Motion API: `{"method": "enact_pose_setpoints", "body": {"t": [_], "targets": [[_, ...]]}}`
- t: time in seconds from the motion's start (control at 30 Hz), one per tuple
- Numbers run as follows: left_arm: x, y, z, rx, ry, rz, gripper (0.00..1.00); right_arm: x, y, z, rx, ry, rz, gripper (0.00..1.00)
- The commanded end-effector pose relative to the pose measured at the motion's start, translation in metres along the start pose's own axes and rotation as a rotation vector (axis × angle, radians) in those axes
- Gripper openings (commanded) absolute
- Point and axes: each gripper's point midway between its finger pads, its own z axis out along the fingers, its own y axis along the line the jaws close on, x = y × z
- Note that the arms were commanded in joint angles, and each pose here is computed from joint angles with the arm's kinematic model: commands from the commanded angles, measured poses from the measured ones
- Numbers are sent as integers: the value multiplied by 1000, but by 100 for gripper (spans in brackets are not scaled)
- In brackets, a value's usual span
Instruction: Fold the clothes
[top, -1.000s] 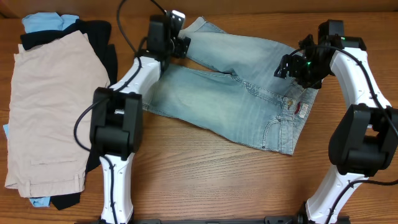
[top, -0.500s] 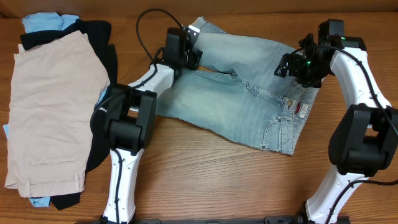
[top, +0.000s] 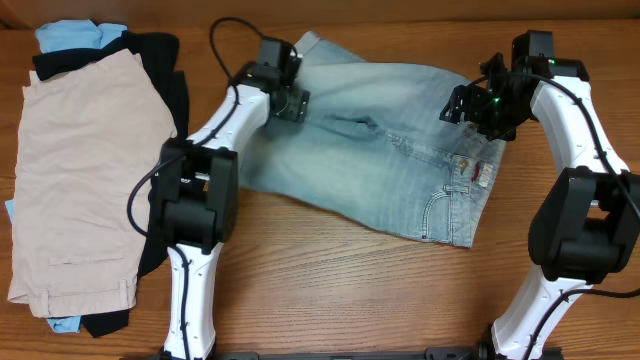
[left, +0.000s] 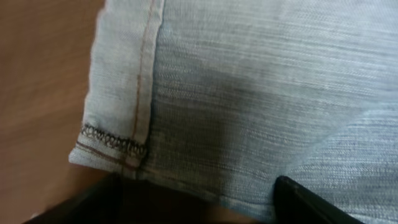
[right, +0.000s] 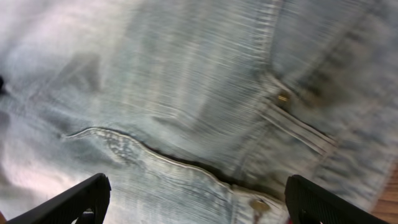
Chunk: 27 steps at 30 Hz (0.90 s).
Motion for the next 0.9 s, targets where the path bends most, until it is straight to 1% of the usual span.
{"method": "enact_pose_setpoints", "body": {"t": [0.0, 0.13, 0.3, 0.33, 0.4, 0.43, 0.5, 0.6, 0.67, 0.77, 0.83, 0.87], "targets": [[83, 33, 27, -63, 291, -93, 81, -4, 7, -14, -10, -31, -9, 94], [88, 34, 7, -56, 370, -98, 81, -2, 6, -14, -6, -24, -9, 94], [77, 35, -26, -62, 421, -126, 78, -14, 5, -15, 1, -72, -26, 94], [72, 35, -33, -62, 420, -126, 79, -17, 5, -15, 1, -83, -31, 94], [51, 37, -55, -69, 391, -125, 85, -27, 5, -17, 10, -124, -44, 88], [43, 38, -63, -74, 375, -124, 87, -29, 4, -18, 14, -134, -46, 86], [26, 42, -80, -89, 337, -124, 93, -34, 7, -24, 10, -155, -39, 86], [1, 47, -114, -97, 267, -144, 100, -39, 15, -45, 8, -194, -30, 86], [-8, 51, -139, -103, 239, -183, 100, -37, 15, -64, 37, -225, -3, 86], [-7, 57, -176, -115, 238, -245, 100, -27, 11, -97, 116, -265, 59, 88], [-3, 61, -195, -122, 241, -277, 100, -15, 9, -118, 163, -284, 127, 91], [-4, 58, -201, -96, 233, -285, 100, -10, 9, -124, 175, -286, 147, 93]]}}
